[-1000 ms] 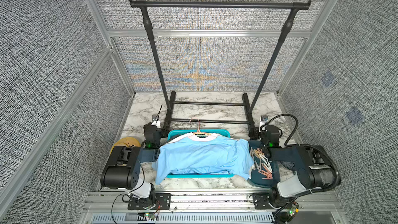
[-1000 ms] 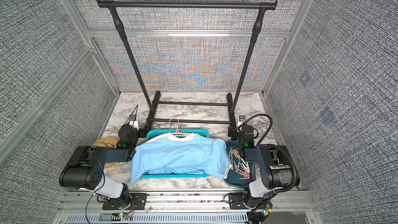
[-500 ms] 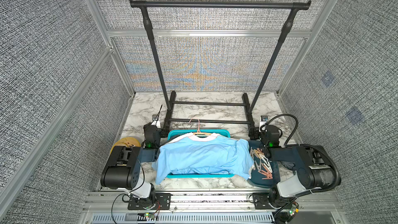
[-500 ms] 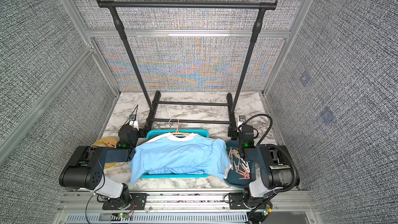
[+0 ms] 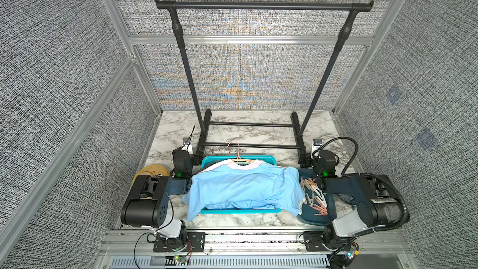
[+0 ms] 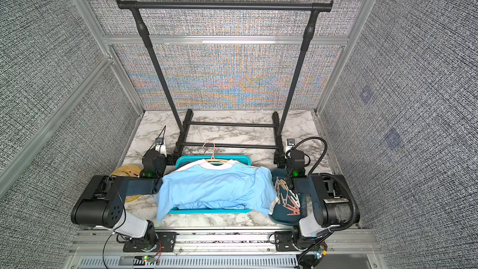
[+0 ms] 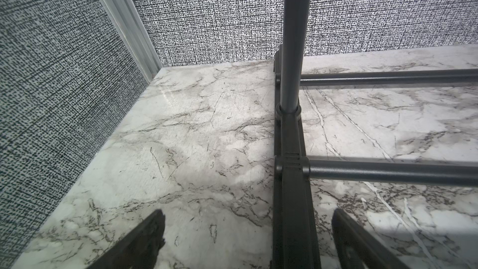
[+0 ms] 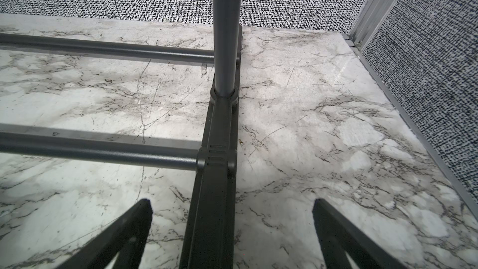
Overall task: Use clothespins to secure the t-shirt on both sides of the hanger
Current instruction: Pick up the clothespin from the storage box.
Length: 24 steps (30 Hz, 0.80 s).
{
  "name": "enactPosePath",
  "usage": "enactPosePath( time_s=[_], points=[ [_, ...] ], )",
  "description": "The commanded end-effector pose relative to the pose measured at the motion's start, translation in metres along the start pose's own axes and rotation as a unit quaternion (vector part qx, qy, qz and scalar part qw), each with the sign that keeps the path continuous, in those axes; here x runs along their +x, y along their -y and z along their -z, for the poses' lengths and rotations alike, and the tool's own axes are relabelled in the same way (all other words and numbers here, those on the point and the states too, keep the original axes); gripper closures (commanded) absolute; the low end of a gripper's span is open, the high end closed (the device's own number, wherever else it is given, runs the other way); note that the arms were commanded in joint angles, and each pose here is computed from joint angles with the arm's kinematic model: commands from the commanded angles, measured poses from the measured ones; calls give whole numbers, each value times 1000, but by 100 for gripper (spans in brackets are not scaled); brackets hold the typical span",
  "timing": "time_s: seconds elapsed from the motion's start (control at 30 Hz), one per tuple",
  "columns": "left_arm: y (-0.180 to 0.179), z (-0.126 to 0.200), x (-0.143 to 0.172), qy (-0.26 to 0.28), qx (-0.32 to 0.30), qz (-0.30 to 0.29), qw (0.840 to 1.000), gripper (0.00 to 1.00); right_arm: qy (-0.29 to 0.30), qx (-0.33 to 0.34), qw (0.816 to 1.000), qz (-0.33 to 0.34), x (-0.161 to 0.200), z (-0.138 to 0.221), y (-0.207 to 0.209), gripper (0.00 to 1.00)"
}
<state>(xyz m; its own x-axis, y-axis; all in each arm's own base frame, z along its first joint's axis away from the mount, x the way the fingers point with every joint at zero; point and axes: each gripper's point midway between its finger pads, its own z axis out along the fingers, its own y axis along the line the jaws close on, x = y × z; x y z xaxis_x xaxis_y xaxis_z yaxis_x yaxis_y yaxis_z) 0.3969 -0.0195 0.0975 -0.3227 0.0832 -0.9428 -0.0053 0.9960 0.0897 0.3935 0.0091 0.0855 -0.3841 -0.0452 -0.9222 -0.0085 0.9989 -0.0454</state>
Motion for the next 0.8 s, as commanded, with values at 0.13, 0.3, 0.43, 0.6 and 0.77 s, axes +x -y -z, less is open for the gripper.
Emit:
enactPosePath(
  time_s=[0.13,0.3,0.43,0.6,0.77],
  points=[
    [-12,9,-14,24,-30,11,999,0,21,7,1000,-2,-22,13,3,1],
    [-29,48,-60,68,-58,47,995,0,8,17,997,-71,-66,52,10,1],
    [-65,102,-100,131,-116,263,949,0,-84,19,980,-181,-89,99,12,1],
    [-67,151,-127,258,-46,370,892,0,-117,4,963,-243,-102,133,7,1],
    [-48,154,-133,157,-13,371,915,0,-208,-36,939,-272,-86,163,-15,1]
  ],
)
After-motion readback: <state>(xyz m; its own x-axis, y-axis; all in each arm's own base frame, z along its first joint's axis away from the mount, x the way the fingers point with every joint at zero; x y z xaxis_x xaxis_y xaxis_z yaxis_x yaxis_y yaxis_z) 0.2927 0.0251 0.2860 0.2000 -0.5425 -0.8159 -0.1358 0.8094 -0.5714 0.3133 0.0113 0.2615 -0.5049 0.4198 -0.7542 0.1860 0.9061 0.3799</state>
